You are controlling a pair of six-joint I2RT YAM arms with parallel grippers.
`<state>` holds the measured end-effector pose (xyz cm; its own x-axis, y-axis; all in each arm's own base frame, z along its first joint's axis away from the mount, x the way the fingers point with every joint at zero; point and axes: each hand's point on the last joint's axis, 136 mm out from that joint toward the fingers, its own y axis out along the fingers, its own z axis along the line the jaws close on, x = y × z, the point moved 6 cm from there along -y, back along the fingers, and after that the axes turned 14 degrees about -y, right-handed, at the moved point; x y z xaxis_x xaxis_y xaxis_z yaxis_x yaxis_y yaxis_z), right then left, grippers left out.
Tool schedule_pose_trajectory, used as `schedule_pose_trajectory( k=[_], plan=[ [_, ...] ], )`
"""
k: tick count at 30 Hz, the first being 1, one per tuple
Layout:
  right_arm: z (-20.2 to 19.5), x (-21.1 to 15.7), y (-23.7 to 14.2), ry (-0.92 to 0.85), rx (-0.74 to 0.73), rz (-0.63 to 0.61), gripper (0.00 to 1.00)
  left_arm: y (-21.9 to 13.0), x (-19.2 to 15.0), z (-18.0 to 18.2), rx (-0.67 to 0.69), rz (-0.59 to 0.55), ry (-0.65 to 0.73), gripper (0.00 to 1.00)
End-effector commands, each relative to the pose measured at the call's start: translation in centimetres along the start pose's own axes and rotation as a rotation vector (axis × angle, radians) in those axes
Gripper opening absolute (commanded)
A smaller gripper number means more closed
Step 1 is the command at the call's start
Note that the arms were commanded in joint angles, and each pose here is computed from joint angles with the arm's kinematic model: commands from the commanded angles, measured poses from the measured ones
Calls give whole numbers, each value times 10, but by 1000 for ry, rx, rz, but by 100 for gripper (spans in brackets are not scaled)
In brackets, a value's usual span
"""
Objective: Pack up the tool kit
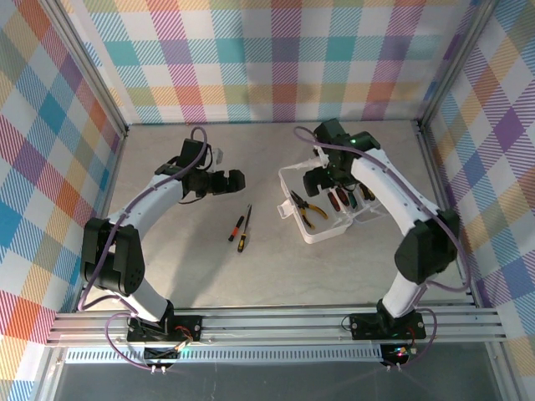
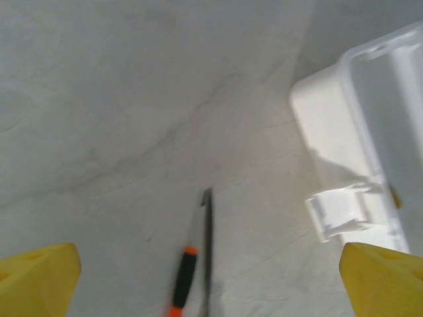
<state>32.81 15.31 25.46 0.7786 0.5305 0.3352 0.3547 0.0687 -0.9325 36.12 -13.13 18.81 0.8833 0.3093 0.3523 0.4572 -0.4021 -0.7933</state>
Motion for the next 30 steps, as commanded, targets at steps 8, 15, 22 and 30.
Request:
schedule_pose_trajectory(
  k=[8, 15, 22, 30],
  plan=[
    [16, 4, -11, -25, 129, -115, 99, 43, -58, 39, 244, 219, 74, 80],
    [18, 2, -2, -20, 144, -97, 99, 64, -83, 24, 216, 283, 108, 75],
    [19, 0, 0, -20, 148, -90, 99, 62, -96, 6, 204, 275, 138, 67],
    [21, -1, 5, -19, 157, -88, 99, 58, -110, -4, 231, 287, 189, 56]
  ],
)
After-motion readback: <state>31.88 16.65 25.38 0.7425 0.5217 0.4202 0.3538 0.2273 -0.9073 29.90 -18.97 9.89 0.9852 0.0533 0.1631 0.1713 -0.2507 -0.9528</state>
